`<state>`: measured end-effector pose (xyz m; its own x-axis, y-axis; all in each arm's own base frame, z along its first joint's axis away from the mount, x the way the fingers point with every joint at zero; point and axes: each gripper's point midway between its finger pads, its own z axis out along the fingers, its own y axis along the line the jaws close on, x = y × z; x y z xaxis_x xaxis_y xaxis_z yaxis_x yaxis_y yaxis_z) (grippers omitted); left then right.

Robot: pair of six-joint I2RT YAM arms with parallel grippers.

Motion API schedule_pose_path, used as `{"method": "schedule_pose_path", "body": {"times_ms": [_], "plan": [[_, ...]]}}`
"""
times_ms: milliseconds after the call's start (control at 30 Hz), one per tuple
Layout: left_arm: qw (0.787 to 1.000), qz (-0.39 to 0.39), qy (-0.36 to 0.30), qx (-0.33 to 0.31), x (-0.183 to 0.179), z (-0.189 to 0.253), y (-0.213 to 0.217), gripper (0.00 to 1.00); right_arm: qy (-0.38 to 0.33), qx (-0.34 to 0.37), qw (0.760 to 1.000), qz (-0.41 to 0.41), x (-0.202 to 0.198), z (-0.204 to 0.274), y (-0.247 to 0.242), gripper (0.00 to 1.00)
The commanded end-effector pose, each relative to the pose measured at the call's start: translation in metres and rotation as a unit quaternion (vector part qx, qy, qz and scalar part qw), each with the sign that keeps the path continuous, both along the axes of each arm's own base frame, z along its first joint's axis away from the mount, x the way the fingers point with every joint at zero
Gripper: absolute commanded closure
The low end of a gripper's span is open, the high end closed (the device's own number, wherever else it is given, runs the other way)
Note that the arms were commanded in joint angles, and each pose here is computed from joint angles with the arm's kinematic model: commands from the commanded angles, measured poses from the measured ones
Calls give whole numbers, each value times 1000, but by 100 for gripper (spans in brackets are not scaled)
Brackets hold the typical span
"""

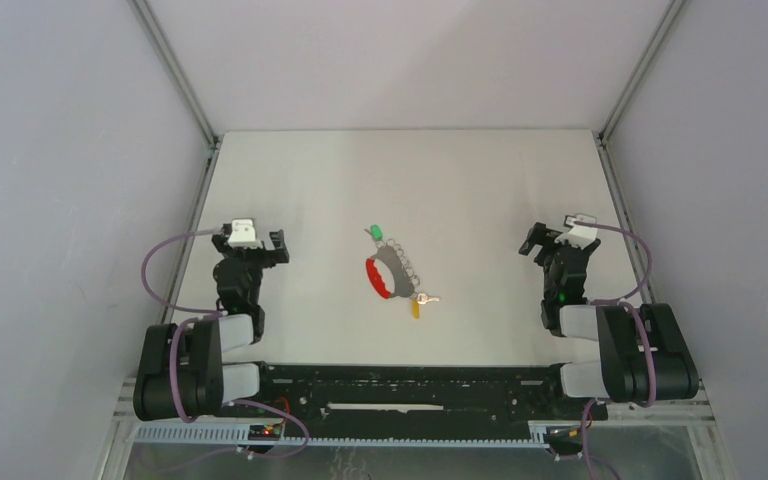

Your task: Put the keys on the keyring

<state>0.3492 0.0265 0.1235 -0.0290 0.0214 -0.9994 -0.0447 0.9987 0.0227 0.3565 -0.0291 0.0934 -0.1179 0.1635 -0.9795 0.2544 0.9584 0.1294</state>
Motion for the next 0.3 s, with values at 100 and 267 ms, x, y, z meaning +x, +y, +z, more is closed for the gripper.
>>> {"method": "schedule_pose_path", "body": {"times_ms": [100, 267], "plan": [[1000, 10, -18, 0, 6, 13, 4, 0, -22, -7, 1000, -4, 5, 13, -2, 0], [1000, 11, -22, 0, 4, 14, 4, 0, -23, -7, 1000, -4, 5, 14, -2, 0]]}}
